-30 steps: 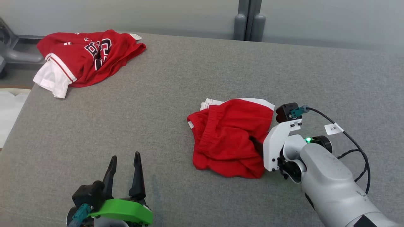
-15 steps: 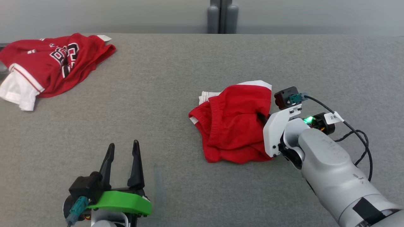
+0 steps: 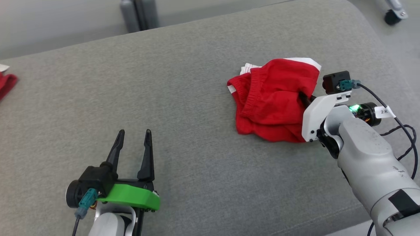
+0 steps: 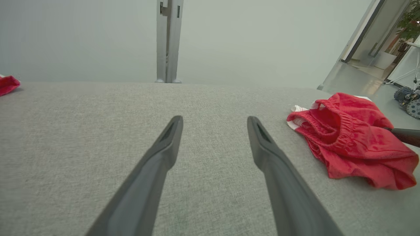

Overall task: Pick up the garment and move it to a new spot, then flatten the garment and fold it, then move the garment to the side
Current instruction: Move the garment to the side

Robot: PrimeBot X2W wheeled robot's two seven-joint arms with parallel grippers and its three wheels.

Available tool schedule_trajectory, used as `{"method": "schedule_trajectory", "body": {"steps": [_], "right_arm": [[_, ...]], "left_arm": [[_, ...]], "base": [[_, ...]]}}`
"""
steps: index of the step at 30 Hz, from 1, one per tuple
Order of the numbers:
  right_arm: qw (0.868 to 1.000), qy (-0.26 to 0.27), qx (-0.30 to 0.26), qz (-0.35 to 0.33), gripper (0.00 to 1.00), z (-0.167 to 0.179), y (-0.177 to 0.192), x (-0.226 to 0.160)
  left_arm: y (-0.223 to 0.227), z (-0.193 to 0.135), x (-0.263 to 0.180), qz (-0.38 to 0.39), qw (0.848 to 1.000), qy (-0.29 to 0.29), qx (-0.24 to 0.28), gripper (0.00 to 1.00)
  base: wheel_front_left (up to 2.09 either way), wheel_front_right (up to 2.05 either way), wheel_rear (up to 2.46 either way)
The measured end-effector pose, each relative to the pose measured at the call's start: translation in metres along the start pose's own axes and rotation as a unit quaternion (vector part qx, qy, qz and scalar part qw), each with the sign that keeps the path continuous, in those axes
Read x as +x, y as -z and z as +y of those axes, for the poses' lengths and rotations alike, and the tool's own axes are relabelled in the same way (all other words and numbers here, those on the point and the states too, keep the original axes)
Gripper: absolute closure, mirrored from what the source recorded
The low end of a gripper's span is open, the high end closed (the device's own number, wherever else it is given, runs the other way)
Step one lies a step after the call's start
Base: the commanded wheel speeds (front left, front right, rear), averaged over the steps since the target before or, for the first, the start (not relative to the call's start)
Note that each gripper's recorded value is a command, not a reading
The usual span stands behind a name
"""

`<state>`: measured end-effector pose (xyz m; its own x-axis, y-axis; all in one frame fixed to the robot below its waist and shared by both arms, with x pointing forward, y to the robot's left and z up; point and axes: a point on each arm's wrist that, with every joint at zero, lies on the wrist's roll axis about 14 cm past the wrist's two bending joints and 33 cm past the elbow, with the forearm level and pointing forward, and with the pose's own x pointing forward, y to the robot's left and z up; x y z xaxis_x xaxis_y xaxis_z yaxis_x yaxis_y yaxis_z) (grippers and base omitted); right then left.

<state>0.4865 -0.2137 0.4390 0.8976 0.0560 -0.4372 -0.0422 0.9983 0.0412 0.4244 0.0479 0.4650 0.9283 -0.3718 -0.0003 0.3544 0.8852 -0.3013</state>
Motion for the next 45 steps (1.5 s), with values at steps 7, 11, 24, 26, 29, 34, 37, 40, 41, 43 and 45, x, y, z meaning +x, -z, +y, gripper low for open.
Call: {"method": "schedule_trajectory", "body": {"steps": [7, 11, 24, 26, 29, 34, 37, 40, 41, 43, 45], "right_arm": [[0.996, 0.086, 0.037, -0.006, 1.0, -0.069, 0.014, -0.028], [0.992, 0.117, 0.043, 0.005, 1.0, -0.092, 0.026, -0.036], [0.988, 0.14, -0.058, -0.005, 1.0, -0.134, -0.026, 0.002], [0.987, 0.146, -0.064, -0.005, 1.0, -0.141, -0.034, 0.009], [0.985, 0.154, -0.074, -0.004, 1.0, -0.15, -0.043, 0.02], [0.983, 0.165, -0.079, 0.008, 1.0, -0.163, -0.043, 0.037], [0.982, 0.172, -0.076, 0.015, 1.0, -0.17, -0.038, 0.044], [0.981, 0.179, -0.074, 0.017, 0.2, -0.177, -0.034, 0.048], [0.981, 0.179, -0.072, 0.019, 0.0, -0.176, -0.032, 0.05], [0.981, 0.179, -0.068, 0.01, 0.0, -0.174, -0.033, 0.051], [0.981, 0.181, -0.071, 0.002, 0.0, -0.176, -0.037, 0.047]], "left_arm": [[0.034, -0.04, 0.025, 0.041, 0.996, 0.076, -0.005, 0.0], [0.05, -0.053, 0.032, 0.058, 0.993, 0.099, -0.015, 0.0], [0.054, -0.02, 0.037, 0.059, 0.996, 0.066, -0.009, 0.0], [0.055, -0.013, 0.035, 0.061, 0.996, 0.058, -0.007, 0.0], [0.056, -0.004, 0.034, 0.061, 0.997, 0.049, -0.004, 0.0], [0.06, 0.011, 0.031, 0.064, 0.997, 0.029, -0.002, 0.0], [0.064, 0.02, 0.029, 0.07, 0.997, 0.017, -0.002, 0.0], [0.068, 0.027, 0.026, 0.076, 0.997, 0.008, -0.001, 0.0], [0.069, 0.029, 0.025, 0.077, 0.997, 0.005, 0.0, 0.0], [0.068, 0.03, 0.024, 0.077, 0.997, 0.003, 0.0, 0.0], [0.066, 0.028, 0.025, 0.074, 0.997, 0.005, 0.0, 0.0]], "base": [[0.0, 0.0, 0.0], [0.0, 0.0, 0.0], [0.0, 0.0, 0.0], [0.0, 0.0, 0.0], [0.0, 0.0, 0.0], [0.0, 0.0, 0.0], [0.0, 0.0, 0.0], [0.0, 0.0, 0.0], [0.0, 0.0, 0.0], [0.0, 0.0, 0.0], [0.0, 0.0, 0.0]]}}
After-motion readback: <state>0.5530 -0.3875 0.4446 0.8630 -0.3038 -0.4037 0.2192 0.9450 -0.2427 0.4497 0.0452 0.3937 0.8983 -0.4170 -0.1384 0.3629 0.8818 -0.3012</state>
